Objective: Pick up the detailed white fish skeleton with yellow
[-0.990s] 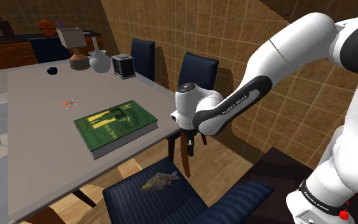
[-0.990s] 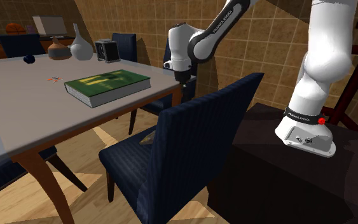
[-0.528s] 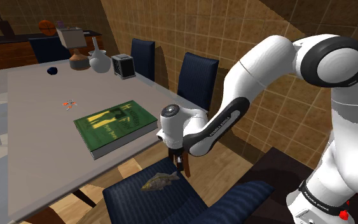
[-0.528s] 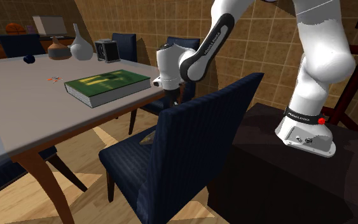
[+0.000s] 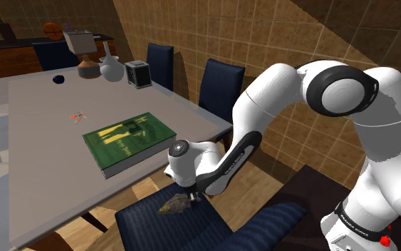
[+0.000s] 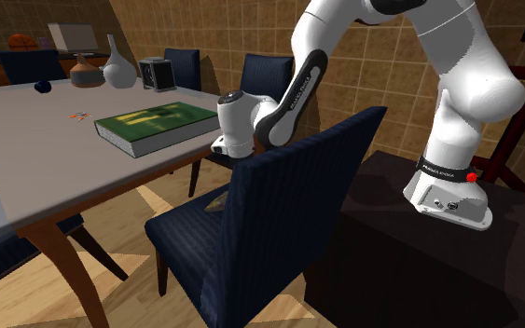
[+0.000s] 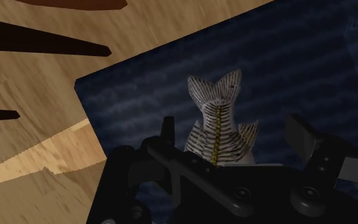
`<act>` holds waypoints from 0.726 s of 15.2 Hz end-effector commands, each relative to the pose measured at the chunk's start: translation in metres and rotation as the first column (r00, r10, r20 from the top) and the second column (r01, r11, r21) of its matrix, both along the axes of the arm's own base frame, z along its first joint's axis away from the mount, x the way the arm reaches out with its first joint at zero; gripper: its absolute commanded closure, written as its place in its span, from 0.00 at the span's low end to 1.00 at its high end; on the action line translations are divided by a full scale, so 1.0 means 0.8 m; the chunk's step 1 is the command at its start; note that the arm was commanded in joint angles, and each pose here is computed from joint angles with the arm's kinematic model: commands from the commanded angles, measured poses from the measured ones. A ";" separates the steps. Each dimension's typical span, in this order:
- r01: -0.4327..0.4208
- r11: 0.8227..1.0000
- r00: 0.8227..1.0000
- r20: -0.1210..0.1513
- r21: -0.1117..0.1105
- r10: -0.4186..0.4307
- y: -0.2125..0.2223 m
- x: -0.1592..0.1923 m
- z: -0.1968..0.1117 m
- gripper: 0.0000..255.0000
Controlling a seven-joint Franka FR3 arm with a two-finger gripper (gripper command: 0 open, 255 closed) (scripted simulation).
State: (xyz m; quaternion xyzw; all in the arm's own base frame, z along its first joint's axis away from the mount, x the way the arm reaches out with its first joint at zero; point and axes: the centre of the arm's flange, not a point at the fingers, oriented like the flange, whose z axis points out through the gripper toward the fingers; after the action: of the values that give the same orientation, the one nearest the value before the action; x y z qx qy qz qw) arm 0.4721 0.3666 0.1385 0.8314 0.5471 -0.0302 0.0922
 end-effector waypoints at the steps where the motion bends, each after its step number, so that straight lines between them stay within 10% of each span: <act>1: -0.003 1.000 1.000 0.001 0.000 0.003 0.000 -0.001 -0.014 0.00; 6: -0.003 1.000 1.000 0.001 0.000 0.003 0.000 -0.001 -0.037 0.00; 7: -0.003 1.000 1.000 0.000 0.000 0.003 0.000 -0.001 -0.037 1.00; 11: -0.003 1.000 1.000 0.000 0.000 0.003 0.000 -0.001 -0.038 1.00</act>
State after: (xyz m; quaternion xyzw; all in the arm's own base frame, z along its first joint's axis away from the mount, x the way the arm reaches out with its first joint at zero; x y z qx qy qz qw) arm 0.4717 0.3661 0.1084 0.8309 0.5478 -0.0305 0.0930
